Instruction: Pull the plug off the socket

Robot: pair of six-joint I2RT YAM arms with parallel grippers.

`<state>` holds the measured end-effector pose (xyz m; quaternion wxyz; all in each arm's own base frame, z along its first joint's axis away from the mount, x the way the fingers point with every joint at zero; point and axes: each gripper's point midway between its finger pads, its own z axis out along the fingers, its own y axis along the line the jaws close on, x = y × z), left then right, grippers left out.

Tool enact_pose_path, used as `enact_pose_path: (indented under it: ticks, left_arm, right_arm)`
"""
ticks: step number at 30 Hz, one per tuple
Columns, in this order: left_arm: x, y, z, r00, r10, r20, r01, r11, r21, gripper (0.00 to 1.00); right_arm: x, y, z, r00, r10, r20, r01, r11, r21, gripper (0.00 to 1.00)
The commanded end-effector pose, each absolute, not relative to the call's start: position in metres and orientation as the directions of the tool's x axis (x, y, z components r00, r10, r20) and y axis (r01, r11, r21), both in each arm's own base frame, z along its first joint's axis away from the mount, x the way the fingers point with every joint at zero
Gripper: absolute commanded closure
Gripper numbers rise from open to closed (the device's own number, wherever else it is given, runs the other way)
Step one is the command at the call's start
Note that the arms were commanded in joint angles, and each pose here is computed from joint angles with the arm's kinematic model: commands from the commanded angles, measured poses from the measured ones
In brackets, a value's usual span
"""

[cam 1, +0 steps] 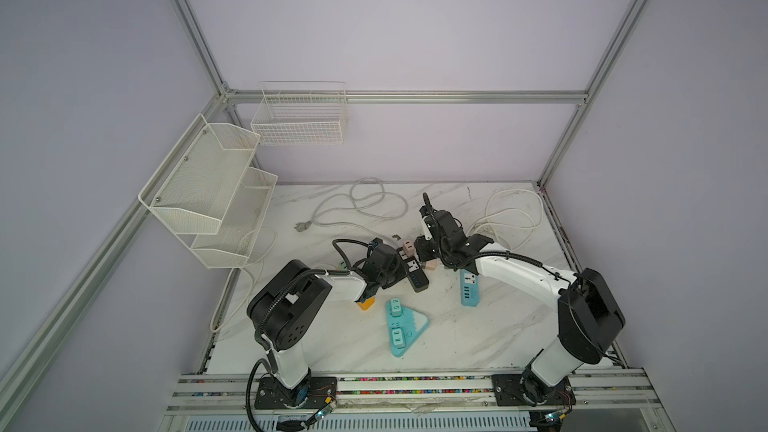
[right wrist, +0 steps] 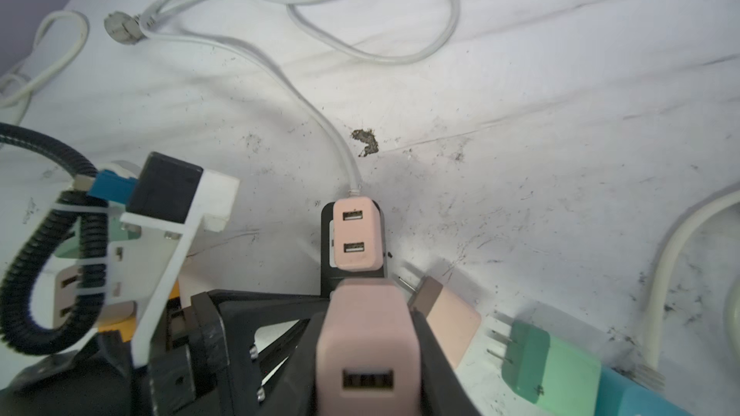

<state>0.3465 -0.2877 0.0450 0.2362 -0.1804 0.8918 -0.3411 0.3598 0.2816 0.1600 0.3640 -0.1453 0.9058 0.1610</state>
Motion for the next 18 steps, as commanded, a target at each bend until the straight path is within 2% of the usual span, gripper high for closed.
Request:
enact_pose_path:
  ticks: [1, 8, 14, 18]
  left_arm:
    - [0.330, -0.286, 0.032, -0.876, -0.410, -0.255, -0.177, 0.764, -0.620, 0.79]
    - [0.350, -0.297, 0.089, -0.841, -0.398, -0.366, -0.064, 0.745, -0.664, 0.76]
    - [0.345, -0.299, 0.113, -0.834, -0.403, -0.376, -0.023, 0.708, -0.706, 0.75]
    - [0.340, -0.297, 0.125, -0.824, -0.405, -0.397, -0.001, 0.701, -0.713, 0.73]
  right_arm:
    - [0.354, 0.274, 0.162, -0.712, -0.094, -0.696, -0.365, 0.896, 0.252, 0.99]
    - [0.354, 0.254, 0.174, -0.720, 0.066, -0.691, -0.331, 0.842, 0.426, 0.99]
    - [0.370, 0.233, 0.161, -0.729, 0.206, -0.653, -0.253, 0.805, 0.536, 0.98]
    - [0.384, 0.235, 0.156, -0.733, 0.241, -0.637, -0.246, 0.779, 0.577, 0.98]
